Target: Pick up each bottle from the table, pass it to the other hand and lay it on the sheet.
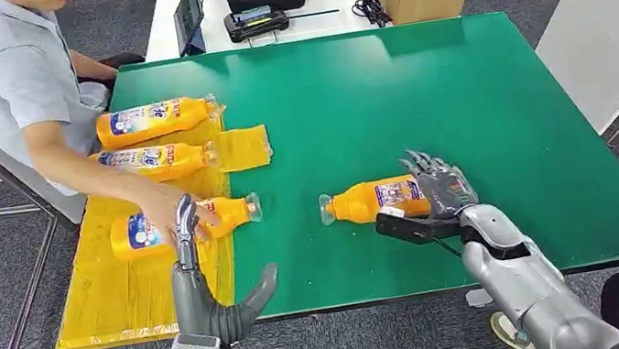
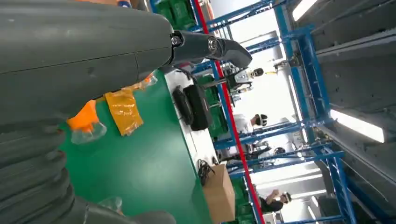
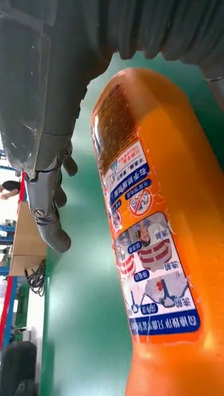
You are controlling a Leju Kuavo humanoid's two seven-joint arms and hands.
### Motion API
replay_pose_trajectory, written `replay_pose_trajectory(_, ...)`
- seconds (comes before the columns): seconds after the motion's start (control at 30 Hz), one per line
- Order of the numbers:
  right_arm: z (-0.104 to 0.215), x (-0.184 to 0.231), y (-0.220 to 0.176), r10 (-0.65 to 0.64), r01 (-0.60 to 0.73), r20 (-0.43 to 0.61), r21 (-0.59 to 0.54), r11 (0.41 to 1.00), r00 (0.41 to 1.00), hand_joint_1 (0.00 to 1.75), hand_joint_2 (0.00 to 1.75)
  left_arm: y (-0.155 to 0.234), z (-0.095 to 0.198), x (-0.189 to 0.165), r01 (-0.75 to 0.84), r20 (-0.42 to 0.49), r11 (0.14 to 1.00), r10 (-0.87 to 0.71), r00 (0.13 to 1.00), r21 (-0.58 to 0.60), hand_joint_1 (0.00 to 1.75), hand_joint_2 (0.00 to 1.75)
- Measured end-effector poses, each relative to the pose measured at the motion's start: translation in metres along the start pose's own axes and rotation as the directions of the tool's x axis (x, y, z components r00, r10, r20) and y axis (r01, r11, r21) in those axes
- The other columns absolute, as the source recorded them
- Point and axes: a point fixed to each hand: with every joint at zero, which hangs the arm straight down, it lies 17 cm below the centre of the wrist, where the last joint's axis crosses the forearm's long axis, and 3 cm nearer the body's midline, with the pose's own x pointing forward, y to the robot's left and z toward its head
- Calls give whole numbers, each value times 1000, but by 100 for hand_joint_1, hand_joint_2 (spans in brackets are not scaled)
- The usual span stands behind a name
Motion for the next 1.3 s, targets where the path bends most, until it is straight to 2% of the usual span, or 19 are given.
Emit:
replay_pose_trajectory(0.37, -15, -11, 10, 126, -122, -45, 93, 988, 991, 0, 175, -8, 1, -2, -10, -8, 1000, 9, 1000, -23, 0, 175)
replay_pose_trajectory(0.73, -19, -23, 29, 68, -45, -81, 258, 965, 994, 0, 175, -22, 1, -5, -22, -13, 998, 21, 1000, -64, 0, 175)
replay_pose_trajectory(0.77, -19, -26, 31, 58, -29, -95, 278, 960, 994, 47, 175, -23, 1, -6, -22, -13, 997, 21, 1000, -68, 0, 175)
replay_pose_trajectory(0.8, -17, -29, 33, 53, -17, -112, 300, 954, 992, 136, 175, -25, 1, -6, -20, -12, 997, 20, 1000, -73, 0, 175)
replay_pose_trajectory(0.83, -17, -33, 33, 55, -13, -125, 314, 949, 991, 136, 175, -26, 2, -6, -19, -10, 997, 18, 1000, -78, 0, 175)
replay_pose_trajectory(0.87, -16, -37, 35, 57, -5, -142, 337, 942, 988, 175, 175, -27, 2, -6, -14, -8, 996, 14, 1000, -83, 0, 175)
replay_pose_trajectory(1.07, -12, -48, 35, 43, 28, -178, 378, 925, 983, 175, 175, -30, 4, -9, -5, -8, 995, 4, 1000, -96, 0, 175)
replay_pose_trajectory(1.17, -9, -44, 36, -36, 100, -160, 411, 906, 986, 175, 175, -31, 4, -10, -6, -9, 994, 5, 1000, -105, 0, 175)
replay_pose_trajectory(1.3, 0, -38, 34, -202, 243, -138, 444, 863, 970, 173, 175, -34, 4, -13, -27, -18, 993, 25, 1000, -116, 0, 175)
